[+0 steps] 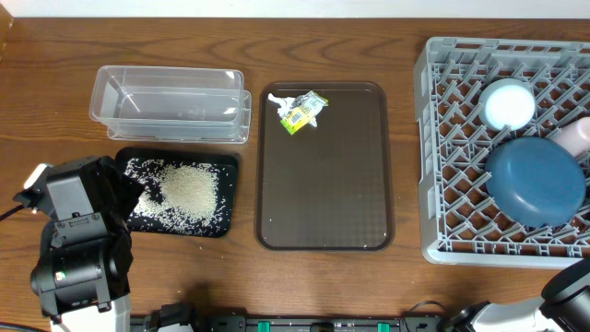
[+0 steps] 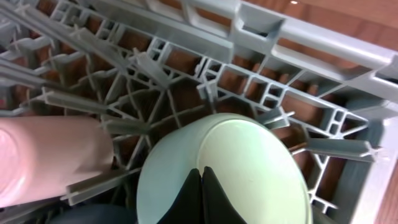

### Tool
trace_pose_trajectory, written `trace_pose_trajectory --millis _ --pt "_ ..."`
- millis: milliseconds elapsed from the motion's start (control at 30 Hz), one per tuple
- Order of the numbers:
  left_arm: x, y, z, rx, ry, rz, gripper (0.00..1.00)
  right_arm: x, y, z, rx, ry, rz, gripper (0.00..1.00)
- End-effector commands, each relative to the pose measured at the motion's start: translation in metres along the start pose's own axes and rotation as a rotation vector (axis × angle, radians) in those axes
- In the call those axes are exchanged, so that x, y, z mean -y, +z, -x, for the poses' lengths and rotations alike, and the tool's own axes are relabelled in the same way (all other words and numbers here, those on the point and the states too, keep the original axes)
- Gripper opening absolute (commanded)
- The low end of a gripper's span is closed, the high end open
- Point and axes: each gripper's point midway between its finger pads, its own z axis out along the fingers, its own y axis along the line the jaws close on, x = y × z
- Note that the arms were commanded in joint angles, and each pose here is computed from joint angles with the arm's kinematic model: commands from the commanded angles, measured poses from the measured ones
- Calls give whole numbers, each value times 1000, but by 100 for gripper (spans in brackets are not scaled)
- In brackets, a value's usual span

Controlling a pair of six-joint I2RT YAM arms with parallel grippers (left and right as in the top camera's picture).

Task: Sort waste into correct bins and load items into the dishwasher rack
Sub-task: 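Move the right gripper from the rack to the snack wrapper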

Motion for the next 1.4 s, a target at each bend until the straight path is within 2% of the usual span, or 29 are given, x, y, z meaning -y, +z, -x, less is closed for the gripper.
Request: trace_pose_trajectory --millis 0,200,333,467,667,767,800,833,867,900,933,1000,1100,1233,1300,1367 --pt "-1 -3 4 13 -8 2 94 -8 -12 9 25 18 48 1" --pt "-1 -3 4 13 -8 2 94 -23 -30 12 33 15 135 1" --pt "-1 -3 4 13 -8 2 94 -55 -41 -3 -48 4 322 1" --pt "-1 -3 4 13 -8 2 94 -102 -58 -26 -134 -48 512 1" --pt "-1 -3 4 13 -8 2 94 -166 -87 -72 -195 -200 616 1" --pt "-1 -3 4 13 -8 2 94 -203 -114 -99 -203 -300 694 4" --pt "-1 -3 4 13 -8 2 94 -218 -127 -110 -209 -337 743 8" --pt "-1 -3 4 13 -8 2 94 -234 -143 -121 -219 -376 821 18" --pt "-1 -3 4 13 -8 2 94 -255 -169 -136 -231 -448 959 48" --pt "-1 -3 4 13 -8 2 94 -275 -199 -151 -253 -513 1120 88" --pt "-1 -3 4 13 -8 2 94 -288 -229 -166 -289 -559 1271 99" --pt "-1 -3 4 13 -8 2 94 -303 -280 -186 -350 -624 1515 99" --pt "-1 -3 4 13 -8 2 94 -322 -317 -206 -381 -632 1615 99" --pt "-1 -3 4 13 -8 2 94 -343 -324 -253 -390 -648 1511 89" --pt "-1 -3 4 13 -8 2 94 -349 -314 -280 -371 -663 1392 79" --pt "-1 -3 4 13 -8 2 94 -354 -304 -308 -334 -694 1282 77"
